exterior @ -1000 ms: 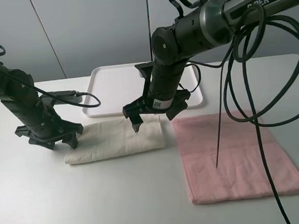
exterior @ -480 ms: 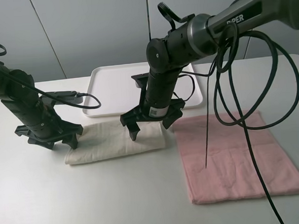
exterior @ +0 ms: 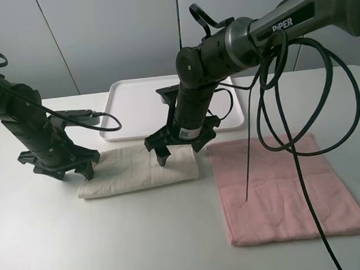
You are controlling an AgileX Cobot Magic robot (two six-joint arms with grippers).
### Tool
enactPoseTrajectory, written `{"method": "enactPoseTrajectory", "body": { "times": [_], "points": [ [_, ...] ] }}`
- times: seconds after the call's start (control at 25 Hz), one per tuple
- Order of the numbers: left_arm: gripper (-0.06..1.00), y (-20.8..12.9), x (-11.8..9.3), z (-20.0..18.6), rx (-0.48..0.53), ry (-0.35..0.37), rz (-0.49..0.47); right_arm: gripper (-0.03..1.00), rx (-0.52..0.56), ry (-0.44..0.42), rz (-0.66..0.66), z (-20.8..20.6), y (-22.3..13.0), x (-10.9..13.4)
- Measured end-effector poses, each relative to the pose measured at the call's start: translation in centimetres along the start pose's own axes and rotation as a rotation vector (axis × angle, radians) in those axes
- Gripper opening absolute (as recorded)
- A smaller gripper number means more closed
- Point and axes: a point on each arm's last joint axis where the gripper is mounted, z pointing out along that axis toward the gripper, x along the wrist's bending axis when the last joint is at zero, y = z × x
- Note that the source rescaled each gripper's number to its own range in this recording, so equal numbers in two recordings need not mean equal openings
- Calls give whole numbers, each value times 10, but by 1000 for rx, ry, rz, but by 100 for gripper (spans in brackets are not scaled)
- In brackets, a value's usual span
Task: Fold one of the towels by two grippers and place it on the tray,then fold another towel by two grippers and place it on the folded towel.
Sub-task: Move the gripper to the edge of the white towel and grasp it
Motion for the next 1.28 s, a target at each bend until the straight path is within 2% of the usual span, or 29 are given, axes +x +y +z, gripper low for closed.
{"method": "enactPoseTrajectory", "body": {
  "times": [0.32,0.64,1.0,1.16,1.28],
  "points": [
    [83,0,0,0,0,0,0,89,-16,-43,-37,0,1,-4],
    [84,0,0,0,0,0,0,89,-31,-48,-33,1,3,-4],
    [84,0,0,0,2,1,0,87,11,-54,-26,15,-1,-7],
    [84,0,0,0,4,2,2,77,18,-55,-23,18,0,-7],
    [84,-1,0,0,6,2,2,56,20,-50,-17,19,0,-7]
  ]
}}
